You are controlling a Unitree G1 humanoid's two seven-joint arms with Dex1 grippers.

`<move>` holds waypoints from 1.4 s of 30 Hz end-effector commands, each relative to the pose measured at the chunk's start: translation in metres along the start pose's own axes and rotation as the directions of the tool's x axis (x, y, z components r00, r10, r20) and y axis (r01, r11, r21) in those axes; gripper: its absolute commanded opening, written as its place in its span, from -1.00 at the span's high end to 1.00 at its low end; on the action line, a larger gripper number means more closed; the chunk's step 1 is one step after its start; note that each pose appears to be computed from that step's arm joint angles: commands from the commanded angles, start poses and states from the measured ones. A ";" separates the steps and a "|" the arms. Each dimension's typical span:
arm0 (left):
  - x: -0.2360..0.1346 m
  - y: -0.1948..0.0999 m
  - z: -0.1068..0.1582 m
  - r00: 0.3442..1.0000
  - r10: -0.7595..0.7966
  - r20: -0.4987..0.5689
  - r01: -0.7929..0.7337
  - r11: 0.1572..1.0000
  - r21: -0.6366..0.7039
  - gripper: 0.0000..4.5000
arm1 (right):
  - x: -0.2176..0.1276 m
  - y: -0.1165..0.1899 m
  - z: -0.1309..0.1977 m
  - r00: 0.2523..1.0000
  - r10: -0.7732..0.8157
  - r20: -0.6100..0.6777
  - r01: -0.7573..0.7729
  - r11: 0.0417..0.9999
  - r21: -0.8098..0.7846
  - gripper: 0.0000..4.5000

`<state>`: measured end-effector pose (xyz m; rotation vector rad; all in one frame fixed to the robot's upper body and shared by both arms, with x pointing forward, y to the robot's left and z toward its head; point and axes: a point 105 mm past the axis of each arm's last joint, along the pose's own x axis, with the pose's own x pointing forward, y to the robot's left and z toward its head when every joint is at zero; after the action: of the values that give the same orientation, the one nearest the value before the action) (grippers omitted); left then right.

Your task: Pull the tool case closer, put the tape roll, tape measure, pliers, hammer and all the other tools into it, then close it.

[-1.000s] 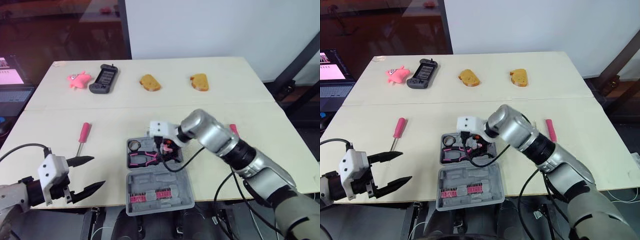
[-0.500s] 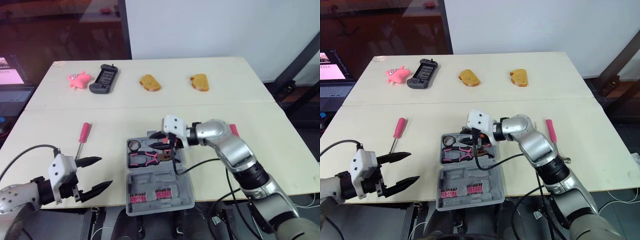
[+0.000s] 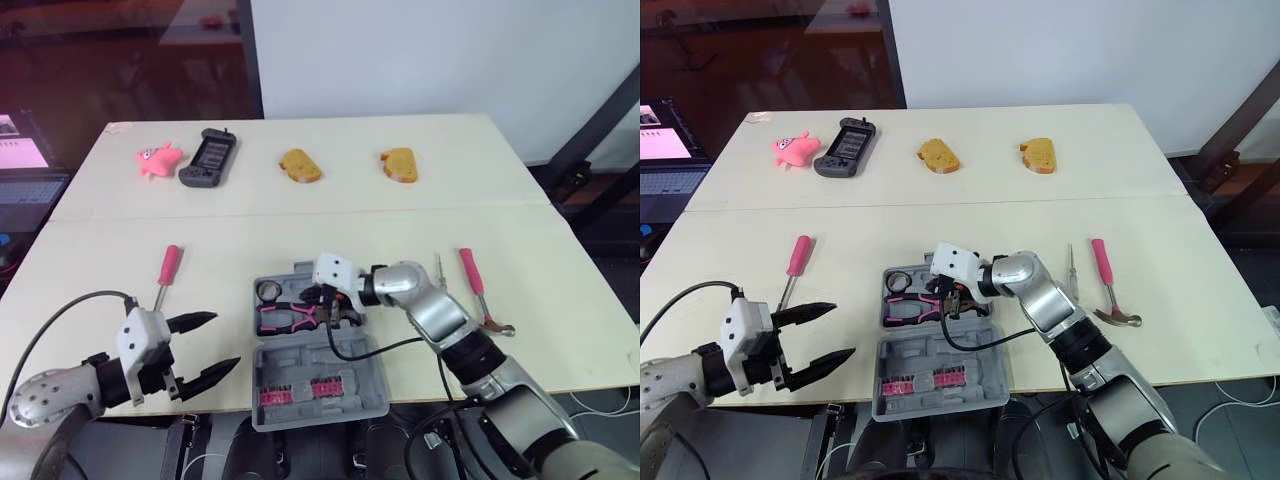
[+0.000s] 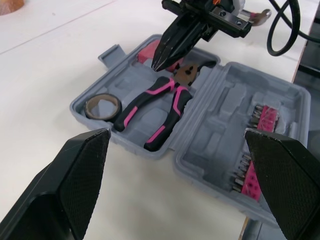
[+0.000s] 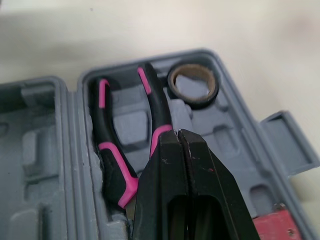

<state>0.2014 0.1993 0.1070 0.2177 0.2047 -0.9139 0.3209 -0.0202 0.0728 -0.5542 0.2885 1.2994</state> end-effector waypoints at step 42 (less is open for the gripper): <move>-0.028 0.045 -0.009 0.973 -0.123 -0.195 0.144 0.984 0.101 -0.89 | -0.128 -0.016 0.009 0.999 -0.004 0.033 0.009 0.992 -0.128 1.00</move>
<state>0.2230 0.2435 0.1035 0.3480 0.3655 -0.9835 0.3117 -0.1027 0.1431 -0.6033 0.1487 1.3127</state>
